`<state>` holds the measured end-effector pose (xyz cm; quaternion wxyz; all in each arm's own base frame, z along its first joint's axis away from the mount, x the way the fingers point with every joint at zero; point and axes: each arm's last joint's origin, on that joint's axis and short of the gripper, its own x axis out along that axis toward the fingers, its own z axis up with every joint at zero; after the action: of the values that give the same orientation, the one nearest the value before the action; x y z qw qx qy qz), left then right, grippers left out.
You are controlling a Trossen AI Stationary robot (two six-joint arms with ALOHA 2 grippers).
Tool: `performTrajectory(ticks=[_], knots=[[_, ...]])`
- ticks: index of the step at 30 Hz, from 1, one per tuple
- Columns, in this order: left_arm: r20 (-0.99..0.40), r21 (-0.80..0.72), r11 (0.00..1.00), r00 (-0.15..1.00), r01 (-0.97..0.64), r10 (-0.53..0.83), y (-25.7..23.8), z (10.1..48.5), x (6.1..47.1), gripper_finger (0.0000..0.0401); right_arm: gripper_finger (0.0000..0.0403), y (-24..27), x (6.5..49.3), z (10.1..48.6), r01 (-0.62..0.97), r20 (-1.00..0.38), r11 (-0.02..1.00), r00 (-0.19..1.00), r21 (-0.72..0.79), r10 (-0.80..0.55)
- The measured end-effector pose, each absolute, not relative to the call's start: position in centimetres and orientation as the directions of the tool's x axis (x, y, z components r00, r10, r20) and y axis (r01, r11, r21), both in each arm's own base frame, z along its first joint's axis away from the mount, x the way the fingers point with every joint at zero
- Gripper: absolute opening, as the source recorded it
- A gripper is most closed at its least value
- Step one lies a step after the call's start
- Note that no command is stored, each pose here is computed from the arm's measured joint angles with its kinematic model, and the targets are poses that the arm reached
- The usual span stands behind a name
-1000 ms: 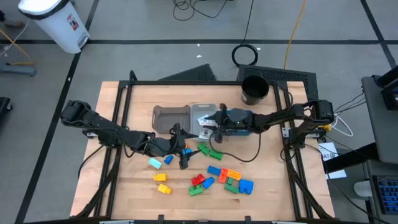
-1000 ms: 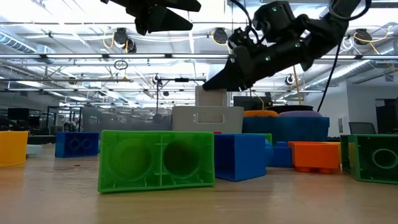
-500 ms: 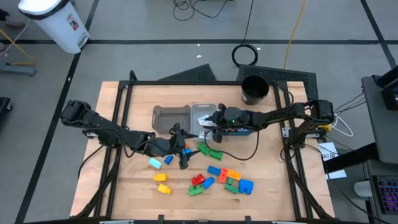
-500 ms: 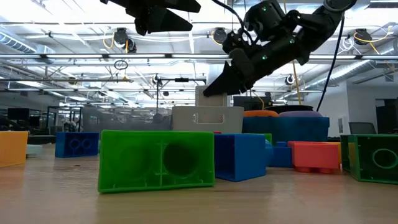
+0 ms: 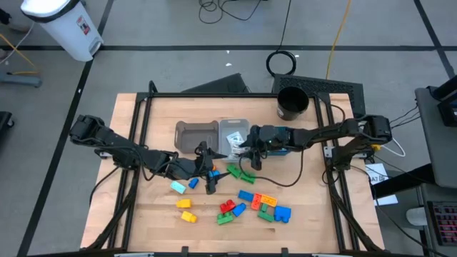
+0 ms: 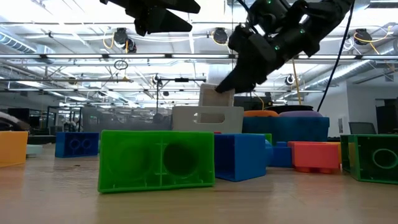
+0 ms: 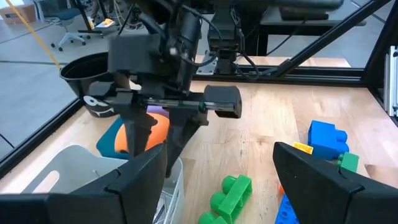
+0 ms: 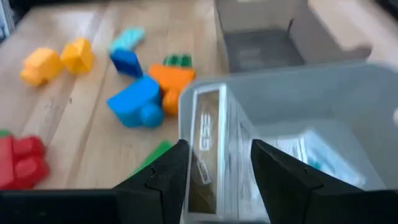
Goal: Pick & Place Toys
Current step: Put the brown playing card box into the gray bin
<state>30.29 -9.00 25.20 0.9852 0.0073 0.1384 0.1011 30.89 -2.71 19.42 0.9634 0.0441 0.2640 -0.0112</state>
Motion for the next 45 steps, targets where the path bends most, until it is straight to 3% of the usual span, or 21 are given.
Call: performTrajectory(ticks=[13,18,32,38,41,45], knots=[[-0.273,0.028,0.979,0.941,-0.201,0.201,-9.0,25.2,30.3,0.0299,0.0166,-2.5,30.4,20.1,0.026,-0.507,0.993,0.861,0.117,0.037],[-0.273,0.028,0.979,0.941,-0.201,0.201,-9.0,25.2,30.3,0.0299,0.0144,-2.2,30.3,20.0,-0.069,-0.508,0.982,0.848,0.178,0.152],[-0.273,0.028,0.979,0.941,-0.201,0.201,-9.0,25.2,30.3,0.0299,0.0089,-1.8,30.5,21.4,-0.131,-0.411,0.987,0.898,0.092,0.157],[-0.273,0.028,0.979,0.941,-0.201,0.201,-9.0,25.2,30.3,0.0299,0.0062,-0.1,29.8,22.6,-0.196,-0.393,0.973,0.891,0.119,0.227],[-0.273,0.027,0.979,0.941,-0.201,0.201,-9.0,25.2,30.3,0.0299,0.0039,1.1,29.3,22.2,-0.255,-0.449,0.956,0.844,0.147,0.295],[-0.272,0.026,0.979,0.941,-0.202,0.201,-9.0,25.2,30.3,0.0299,0.0005,2.0,29.0,20.7,-0.247,-0.557,0.958,0.781,0.143,0.284]])
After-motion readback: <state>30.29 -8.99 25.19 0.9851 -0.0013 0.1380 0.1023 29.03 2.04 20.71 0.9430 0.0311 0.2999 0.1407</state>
